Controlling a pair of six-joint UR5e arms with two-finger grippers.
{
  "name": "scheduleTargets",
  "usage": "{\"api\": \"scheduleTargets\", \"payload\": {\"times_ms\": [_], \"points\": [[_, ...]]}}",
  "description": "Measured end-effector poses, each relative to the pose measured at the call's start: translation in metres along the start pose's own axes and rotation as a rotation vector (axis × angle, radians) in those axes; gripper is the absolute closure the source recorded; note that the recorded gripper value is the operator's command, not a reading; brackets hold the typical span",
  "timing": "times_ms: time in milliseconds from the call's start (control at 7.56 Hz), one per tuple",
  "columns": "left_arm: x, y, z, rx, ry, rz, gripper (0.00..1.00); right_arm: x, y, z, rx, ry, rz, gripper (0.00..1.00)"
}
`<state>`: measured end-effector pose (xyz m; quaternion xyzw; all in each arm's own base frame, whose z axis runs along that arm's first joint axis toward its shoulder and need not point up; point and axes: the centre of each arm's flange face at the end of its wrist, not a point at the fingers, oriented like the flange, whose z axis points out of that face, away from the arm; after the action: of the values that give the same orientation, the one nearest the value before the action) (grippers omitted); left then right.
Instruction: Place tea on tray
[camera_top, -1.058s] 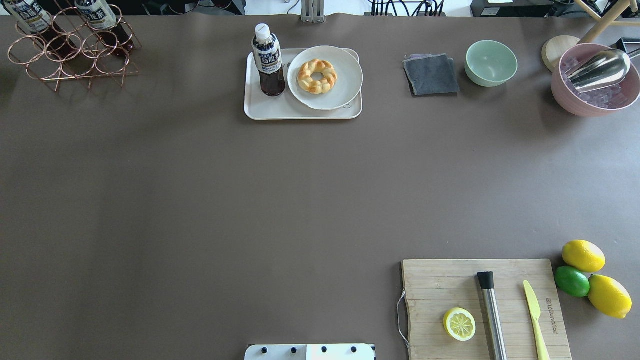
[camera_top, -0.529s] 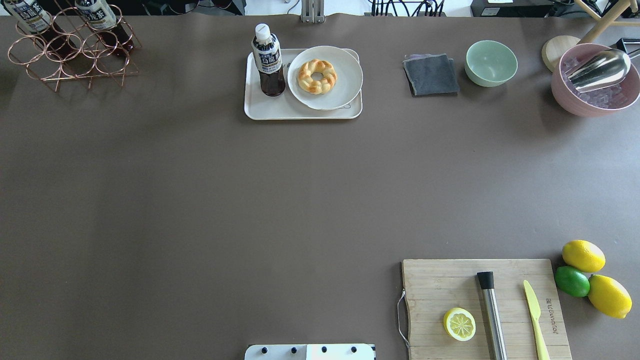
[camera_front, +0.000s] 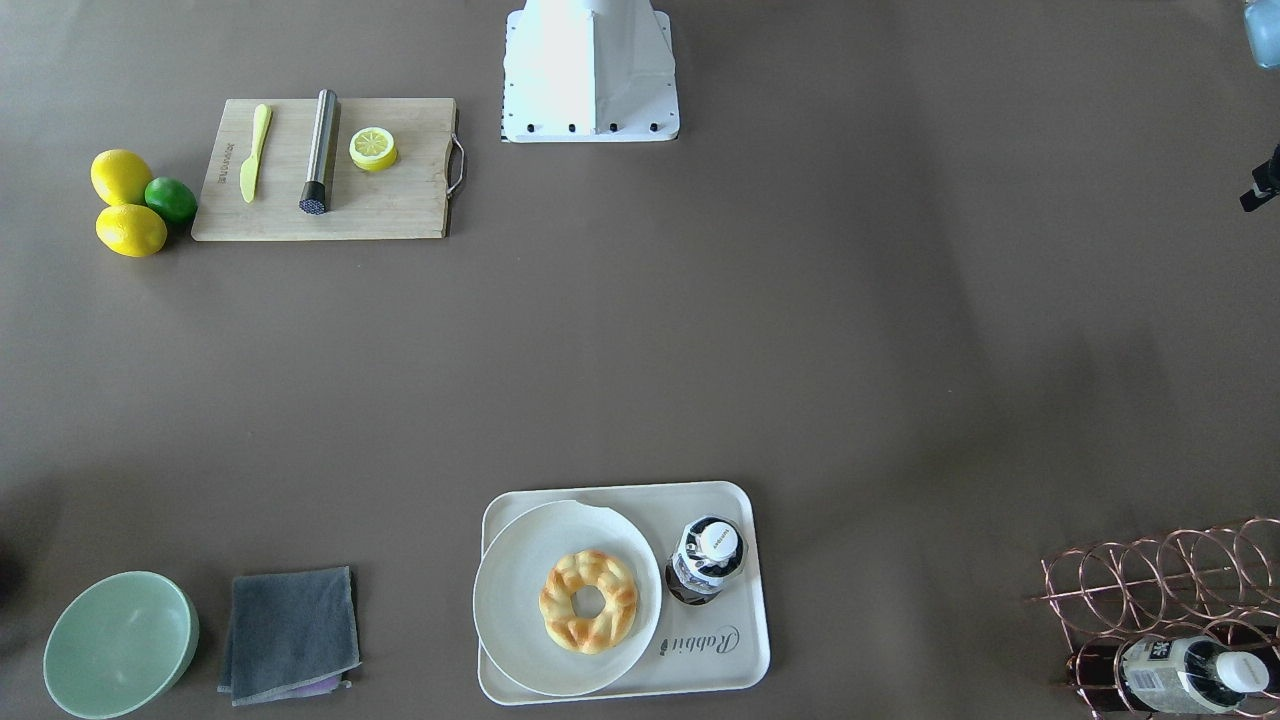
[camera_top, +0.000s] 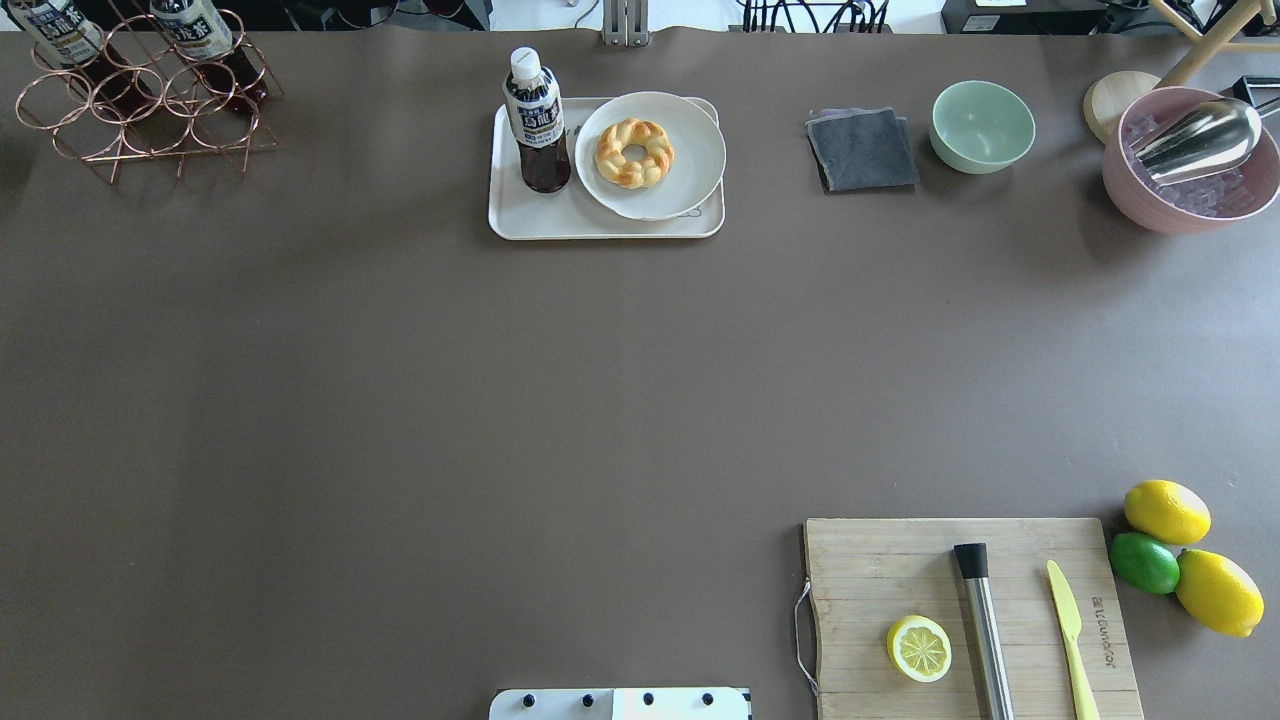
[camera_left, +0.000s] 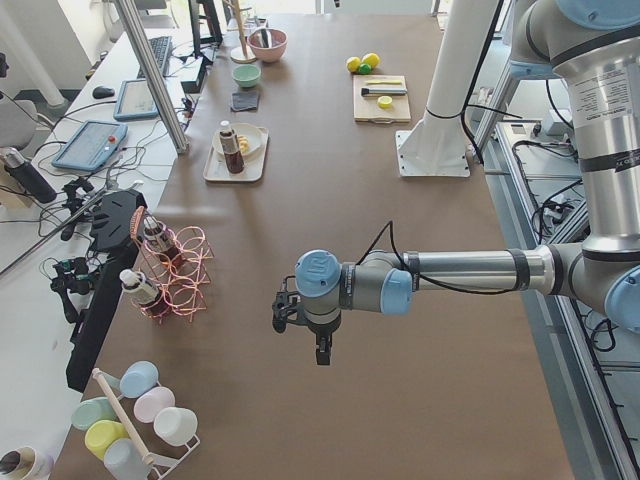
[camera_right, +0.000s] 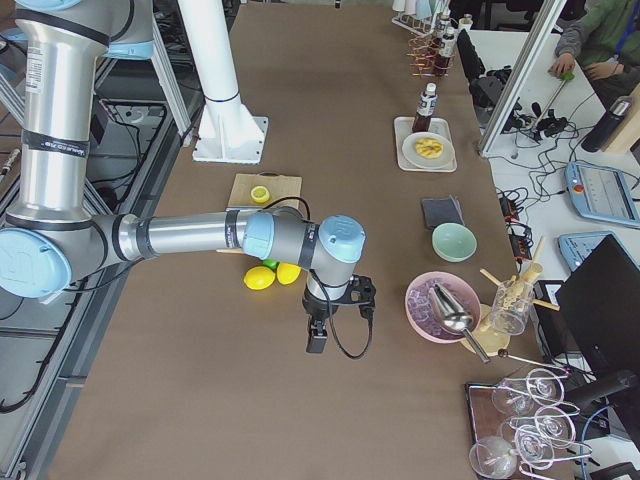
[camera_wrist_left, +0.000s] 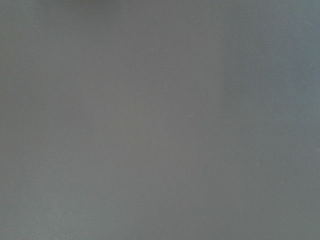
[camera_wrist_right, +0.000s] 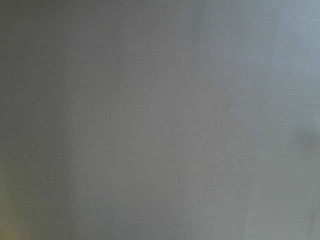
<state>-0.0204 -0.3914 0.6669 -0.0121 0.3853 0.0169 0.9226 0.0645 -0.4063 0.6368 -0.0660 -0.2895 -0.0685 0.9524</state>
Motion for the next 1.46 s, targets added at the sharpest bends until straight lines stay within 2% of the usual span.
{"api": "scheduleTargets", "payload": {"times_ms": [1455], "points": [[-0.0029, 0.0015, 0.0024, -0.005, -0.006, -0.005, 0.00, 0.0004, 0.0023, -0.0009, 0.003, -0.005, 0.003, 0.00]]}}
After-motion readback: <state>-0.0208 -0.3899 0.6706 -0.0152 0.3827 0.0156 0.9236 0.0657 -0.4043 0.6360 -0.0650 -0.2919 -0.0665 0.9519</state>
